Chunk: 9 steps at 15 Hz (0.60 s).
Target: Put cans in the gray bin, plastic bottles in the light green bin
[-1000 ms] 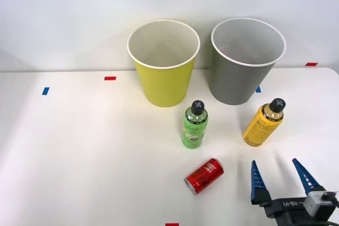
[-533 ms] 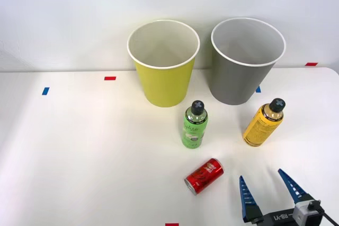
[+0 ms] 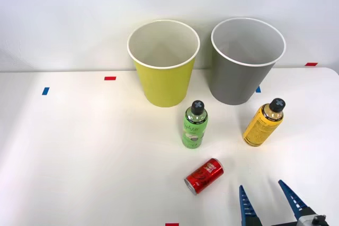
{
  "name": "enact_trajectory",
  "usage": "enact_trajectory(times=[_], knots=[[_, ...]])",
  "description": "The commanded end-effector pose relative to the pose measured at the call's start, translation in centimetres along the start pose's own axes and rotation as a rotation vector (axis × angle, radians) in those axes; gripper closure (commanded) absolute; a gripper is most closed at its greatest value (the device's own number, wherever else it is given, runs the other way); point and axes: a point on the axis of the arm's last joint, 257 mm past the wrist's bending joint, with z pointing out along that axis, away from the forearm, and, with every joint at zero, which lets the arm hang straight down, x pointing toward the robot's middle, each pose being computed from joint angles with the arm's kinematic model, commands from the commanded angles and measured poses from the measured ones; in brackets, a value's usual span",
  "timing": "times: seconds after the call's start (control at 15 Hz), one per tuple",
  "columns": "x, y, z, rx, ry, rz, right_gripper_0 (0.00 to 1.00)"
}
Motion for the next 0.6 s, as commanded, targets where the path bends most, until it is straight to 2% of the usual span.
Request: enact_trajectory(times=[0.07, 0.6], knots=[[-1.0, -1.1, -0.6, 0.026, -0.038, 0.025, 0.00], [-1.8, -2.3, -2.3, 0.054, -0.064, 0.025, 0.00]])
